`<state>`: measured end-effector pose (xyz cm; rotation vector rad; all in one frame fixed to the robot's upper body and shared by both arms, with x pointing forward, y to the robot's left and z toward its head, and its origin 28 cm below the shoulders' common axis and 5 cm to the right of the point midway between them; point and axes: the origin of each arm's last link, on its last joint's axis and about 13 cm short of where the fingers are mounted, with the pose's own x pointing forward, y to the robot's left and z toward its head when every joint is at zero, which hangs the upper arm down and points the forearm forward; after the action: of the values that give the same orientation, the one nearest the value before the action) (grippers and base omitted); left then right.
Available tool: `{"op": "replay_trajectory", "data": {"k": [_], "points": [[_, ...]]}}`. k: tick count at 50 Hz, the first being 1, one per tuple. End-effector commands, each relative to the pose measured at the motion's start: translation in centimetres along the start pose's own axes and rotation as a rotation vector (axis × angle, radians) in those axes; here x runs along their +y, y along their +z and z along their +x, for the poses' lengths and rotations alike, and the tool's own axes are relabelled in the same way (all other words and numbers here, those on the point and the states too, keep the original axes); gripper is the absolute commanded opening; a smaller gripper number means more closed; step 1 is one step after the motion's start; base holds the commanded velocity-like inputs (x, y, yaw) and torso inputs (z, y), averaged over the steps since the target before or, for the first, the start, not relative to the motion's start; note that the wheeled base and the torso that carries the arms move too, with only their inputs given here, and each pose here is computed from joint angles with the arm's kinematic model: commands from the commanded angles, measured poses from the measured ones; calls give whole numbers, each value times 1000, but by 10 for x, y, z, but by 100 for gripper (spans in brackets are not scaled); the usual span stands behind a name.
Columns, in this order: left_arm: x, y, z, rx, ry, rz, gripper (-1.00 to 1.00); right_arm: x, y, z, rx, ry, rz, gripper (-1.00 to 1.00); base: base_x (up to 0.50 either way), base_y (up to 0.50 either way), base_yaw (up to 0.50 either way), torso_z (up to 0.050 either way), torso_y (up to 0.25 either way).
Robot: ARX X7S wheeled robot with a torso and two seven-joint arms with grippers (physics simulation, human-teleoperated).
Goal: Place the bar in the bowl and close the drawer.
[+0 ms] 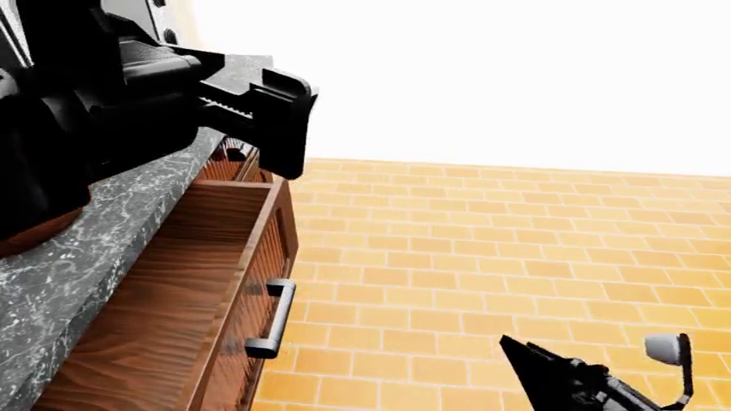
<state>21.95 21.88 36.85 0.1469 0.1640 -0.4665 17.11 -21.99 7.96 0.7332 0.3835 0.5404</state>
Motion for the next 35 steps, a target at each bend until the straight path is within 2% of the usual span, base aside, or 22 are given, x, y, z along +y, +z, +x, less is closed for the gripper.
{"op": "replay_trajectory", "data": {"k": [1, 5, 9, 14, 22, 35], "points": [[-12, -2, 7, 25, -24, 36, 100, -69, -36, -54, -235, -220, 37, 100, 0, 0, 0, 0, 0], [-21, -2, 12, 57, -28, 82, 100, -102, -55, -61, -257, -298, 108, 100, 0, 0, 0, 0, 0], [-34, 4, 19, 68, -18, 140, 100, -115, -63, -68, -273, -326, 146, 100, 0, 0, 0, 0, 0], [-48, 7, 37, 91, 23, 208, 100, -119, -66, -69, -284, -333, 172, 100, 0, 0, 0, 0, 0], [-68, 12, 72, 145, 65, 274, 100, -120, -67, -67, -292, -335, 193, 100, 0, 0, 0, 0, 0], [-116, -11, 117, 197, 117, 467, 100, -123, -69, -65, -297, -329, 221, 100, 0, 0, 0, 0, 0]]}}
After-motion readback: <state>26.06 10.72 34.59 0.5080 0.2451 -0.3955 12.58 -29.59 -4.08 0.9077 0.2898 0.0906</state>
